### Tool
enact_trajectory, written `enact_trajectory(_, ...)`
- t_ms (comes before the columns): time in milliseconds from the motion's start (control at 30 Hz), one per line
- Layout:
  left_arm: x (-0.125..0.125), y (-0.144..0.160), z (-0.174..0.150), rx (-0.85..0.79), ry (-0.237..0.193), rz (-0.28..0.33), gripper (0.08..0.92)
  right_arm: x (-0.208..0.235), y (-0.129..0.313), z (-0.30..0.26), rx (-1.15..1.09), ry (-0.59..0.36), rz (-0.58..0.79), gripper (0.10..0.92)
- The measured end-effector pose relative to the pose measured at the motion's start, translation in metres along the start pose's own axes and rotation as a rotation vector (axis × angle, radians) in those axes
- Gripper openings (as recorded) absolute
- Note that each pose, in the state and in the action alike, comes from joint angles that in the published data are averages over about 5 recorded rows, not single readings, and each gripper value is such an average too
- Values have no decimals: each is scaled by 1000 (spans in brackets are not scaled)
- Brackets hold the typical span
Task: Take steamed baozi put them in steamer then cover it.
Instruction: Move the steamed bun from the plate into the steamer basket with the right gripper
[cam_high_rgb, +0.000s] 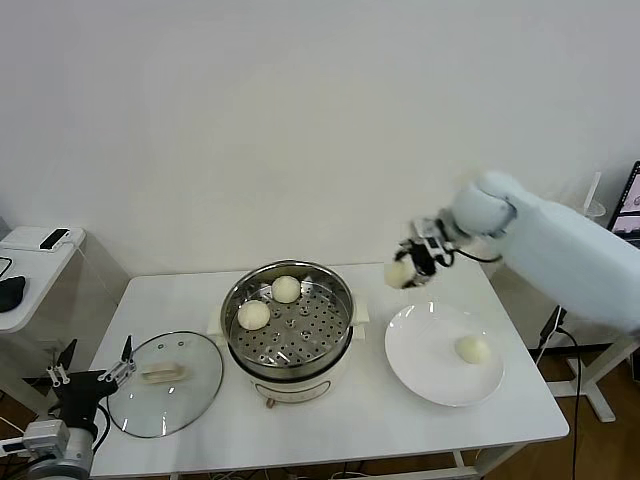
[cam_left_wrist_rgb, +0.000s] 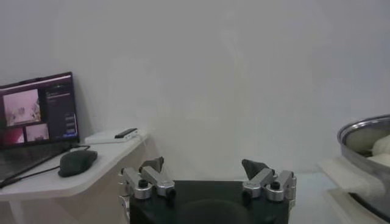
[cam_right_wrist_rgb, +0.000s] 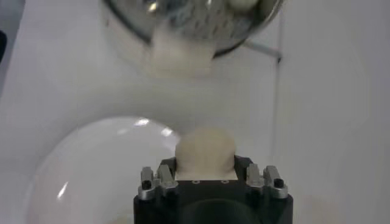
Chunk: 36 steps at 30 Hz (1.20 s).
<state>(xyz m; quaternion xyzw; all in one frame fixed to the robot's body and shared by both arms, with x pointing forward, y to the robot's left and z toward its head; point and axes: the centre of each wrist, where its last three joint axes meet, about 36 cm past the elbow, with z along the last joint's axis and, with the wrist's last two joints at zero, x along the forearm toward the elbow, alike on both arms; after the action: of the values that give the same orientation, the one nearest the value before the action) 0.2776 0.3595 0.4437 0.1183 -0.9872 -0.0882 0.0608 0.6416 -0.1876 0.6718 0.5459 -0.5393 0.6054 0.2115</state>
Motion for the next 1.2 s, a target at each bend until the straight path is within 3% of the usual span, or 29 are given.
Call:
enact_trajectory(633,6,7,-8,-1,-12,-30,823,-85,-3,-128,400,-144,-85,594)
enact_trajectory(1200,5,12,-7,3,-13,-45,823,-127,17,-171,710,-188,-145,594)
